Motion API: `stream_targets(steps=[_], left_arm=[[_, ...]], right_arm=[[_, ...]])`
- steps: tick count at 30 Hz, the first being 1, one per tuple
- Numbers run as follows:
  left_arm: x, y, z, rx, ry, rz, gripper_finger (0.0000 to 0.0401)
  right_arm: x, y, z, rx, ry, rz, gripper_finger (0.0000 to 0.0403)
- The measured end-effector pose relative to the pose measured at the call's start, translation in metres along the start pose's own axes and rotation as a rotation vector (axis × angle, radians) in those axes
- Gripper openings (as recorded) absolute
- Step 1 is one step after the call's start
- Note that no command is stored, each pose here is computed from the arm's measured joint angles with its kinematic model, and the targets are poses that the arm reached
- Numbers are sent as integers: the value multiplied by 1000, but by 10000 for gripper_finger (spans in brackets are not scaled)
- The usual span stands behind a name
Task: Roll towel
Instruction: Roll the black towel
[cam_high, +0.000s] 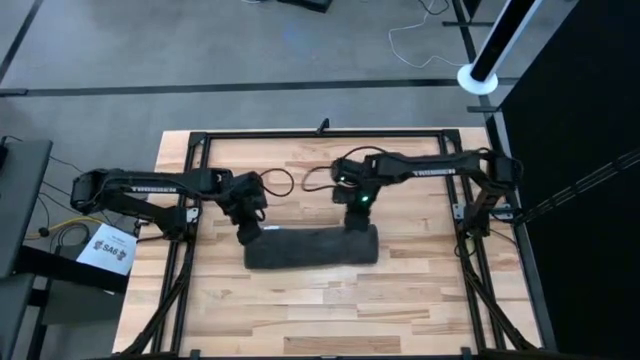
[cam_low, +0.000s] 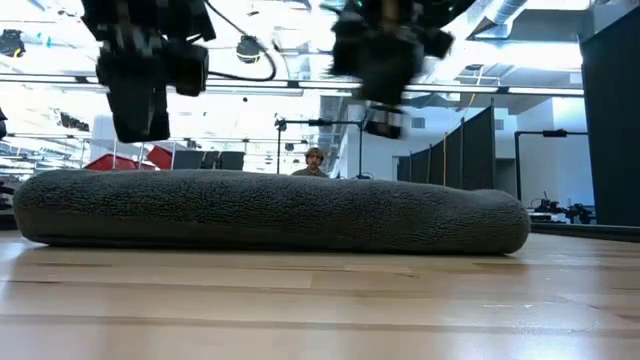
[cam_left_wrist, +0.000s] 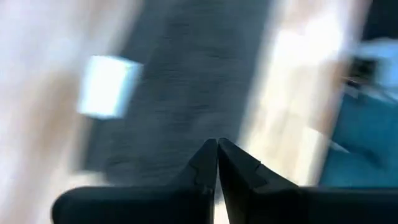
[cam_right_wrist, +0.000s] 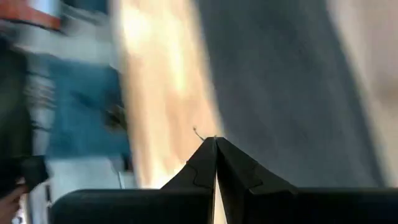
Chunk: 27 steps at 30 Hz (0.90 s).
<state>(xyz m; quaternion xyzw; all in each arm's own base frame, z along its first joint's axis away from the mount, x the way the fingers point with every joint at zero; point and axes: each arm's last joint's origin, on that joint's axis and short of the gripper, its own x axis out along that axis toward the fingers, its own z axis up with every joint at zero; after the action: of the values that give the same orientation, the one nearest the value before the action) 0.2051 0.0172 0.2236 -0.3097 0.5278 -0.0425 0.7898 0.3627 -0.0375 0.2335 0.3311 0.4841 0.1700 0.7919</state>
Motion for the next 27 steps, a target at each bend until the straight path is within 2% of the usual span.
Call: stream_targets(steps=[2,5,7,11,13,16,20,27], left_arm=[[5,-5,0,48,0,-89,0],[20,1,-4,54,20,-100,0],[33,11,-11,24,64,-61,0],[52,31,-19,-11,92,87,0],[57,37,-19,-23,105,110,0],[60,42,-14,-21,86,120,0],[55,50,-3,-26,-22,199,0],[35,62,16,-65,-109,255,0]], right_arm=[[17,6,12,-51,-76,56,0],[48,1,22,-82,-124,98,0],[68,-10,22,-55,-114,94,0],[93,-36,17,23,-63,46,0],[101,-46,15,42,-50,7,0],[102,-55,14,52,-49,-50,0],[86,-72,17,73,-77,-140,0],[52,-91,27,113,-150,-179,0]])
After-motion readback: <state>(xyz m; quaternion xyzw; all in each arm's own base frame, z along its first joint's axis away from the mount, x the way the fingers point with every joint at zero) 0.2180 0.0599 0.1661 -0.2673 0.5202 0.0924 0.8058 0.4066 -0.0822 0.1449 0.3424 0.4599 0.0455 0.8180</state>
